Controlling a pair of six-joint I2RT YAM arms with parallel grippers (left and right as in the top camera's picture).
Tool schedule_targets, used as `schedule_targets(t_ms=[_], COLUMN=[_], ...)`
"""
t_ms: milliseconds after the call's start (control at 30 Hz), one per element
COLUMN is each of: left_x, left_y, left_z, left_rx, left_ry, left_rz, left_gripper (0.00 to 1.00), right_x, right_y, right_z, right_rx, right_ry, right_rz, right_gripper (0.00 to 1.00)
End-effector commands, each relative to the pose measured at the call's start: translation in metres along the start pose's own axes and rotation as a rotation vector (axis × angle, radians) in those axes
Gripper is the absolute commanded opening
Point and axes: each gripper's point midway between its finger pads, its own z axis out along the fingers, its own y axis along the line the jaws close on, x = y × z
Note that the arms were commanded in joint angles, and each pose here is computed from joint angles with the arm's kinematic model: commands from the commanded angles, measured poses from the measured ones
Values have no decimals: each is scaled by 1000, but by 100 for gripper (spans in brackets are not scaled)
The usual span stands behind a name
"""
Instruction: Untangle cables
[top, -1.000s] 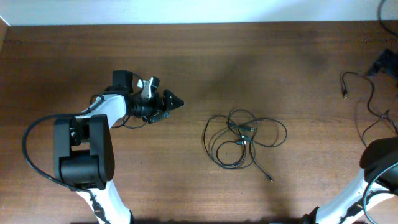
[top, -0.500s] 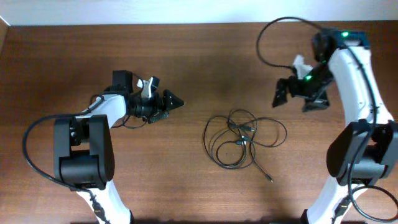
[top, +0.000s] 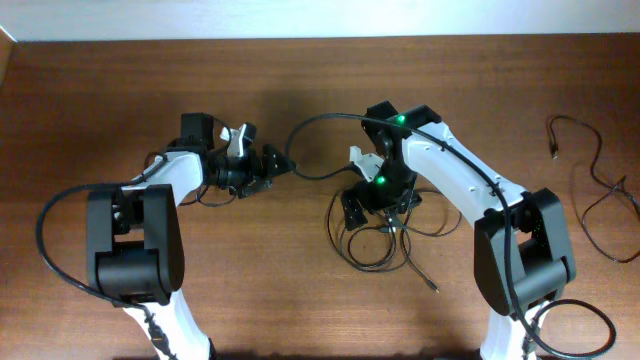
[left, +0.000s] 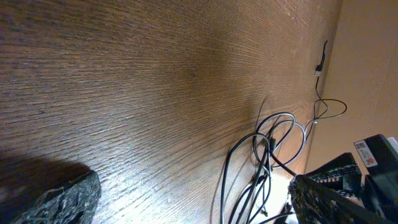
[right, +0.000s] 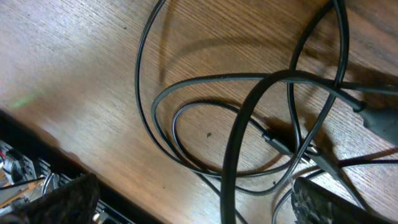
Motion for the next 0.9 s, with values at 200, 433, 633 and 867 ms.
schedule_targets(t_ms=[200,433,633,867], left_x=[-1,-1,-1,-1], left_y=[9,9,9,9], left_z=[-1,-1,-1,-1], left_rx=[-55,-55,-55,-55], left_ry=[-12,-12,-12,-12], left_rz=[-8,-8,-8,-8], left_gripper=[99,99,99,99], right_x=[-7,-10,9,16], right_y=[16,120,121,99], right_z=[-2,-130,-161,-102], right_rx=[-13,-31,43,31], right_ry=[-49,-435,-527,-339], right_rz=[54,-247,-263,-52], right_gripper=[4,4,4,29])
